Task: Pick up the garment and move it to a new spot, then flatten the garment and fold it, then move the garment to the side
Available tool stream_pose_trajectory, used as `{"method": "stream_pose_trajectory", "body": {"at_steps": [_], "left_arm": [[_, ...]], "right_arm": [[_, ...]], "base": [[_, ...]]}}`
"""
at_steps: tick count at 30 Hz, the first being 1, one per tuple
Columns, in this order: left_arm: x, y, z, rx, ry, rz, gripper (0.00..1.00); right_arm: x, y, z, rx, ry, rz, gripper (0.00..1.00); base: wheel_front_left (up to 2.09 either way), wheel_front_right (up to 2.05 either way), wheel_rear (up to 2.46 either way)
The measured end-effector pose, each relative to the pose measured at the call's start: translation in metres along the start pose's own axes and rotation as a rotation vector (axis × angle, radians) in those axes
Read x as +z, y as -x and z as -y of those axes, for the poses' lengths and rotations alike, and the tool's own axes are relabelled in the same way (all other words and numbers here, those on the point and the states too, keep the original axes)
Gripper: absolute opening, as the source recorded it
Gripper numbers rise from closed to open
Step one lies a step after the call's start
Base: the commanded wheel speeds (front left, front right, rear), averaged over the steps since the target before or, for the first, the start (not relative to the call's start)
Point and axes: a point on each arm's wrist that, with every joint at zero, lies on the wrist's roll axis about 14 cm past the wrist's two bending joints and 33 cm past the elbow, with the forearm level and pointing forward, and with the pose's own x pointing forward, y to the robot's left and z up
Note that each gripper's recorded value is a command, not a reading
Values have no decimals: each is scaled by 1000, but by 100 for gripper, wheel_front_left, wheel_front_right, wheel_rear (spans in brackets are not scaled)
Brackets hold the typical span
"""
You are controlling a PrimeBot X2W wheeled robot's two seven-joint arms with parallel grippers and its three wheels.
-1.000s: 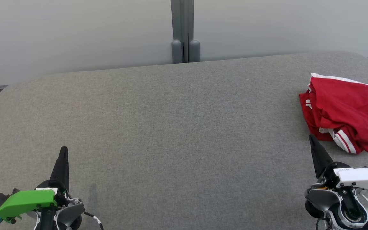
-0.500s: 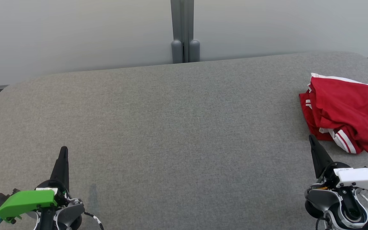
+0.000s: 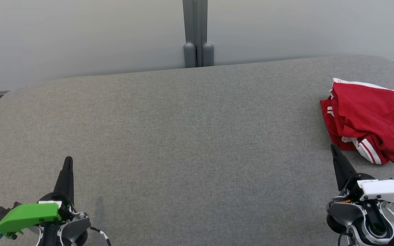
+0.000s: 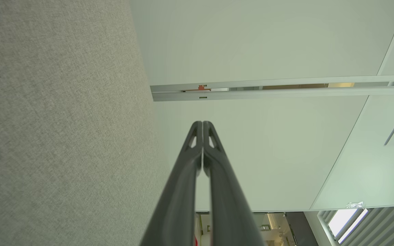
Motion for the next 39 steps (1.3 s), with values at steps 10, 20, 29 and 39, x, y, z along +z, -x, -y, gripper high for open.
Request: {"method": "stream_pose_trajectory", "body": {"at_steps": [10,20,29,39], "left_arm": [[0,0,0,0,0,0,0],[0,0,0,0,1,0,0],[0,0,0,0,1,0,0],[0,0,0,0,1,0,0]], "right_arm": [[0,0,0,0,-1,-1,0],[0,0,0,0,-1,0,0],[0,0,0,0,-2,1,0],[0,0,0,0,-2,1,0]], "base": [[0,0,0],[0,0,0],[0,0,0],[0,0,0]]}}
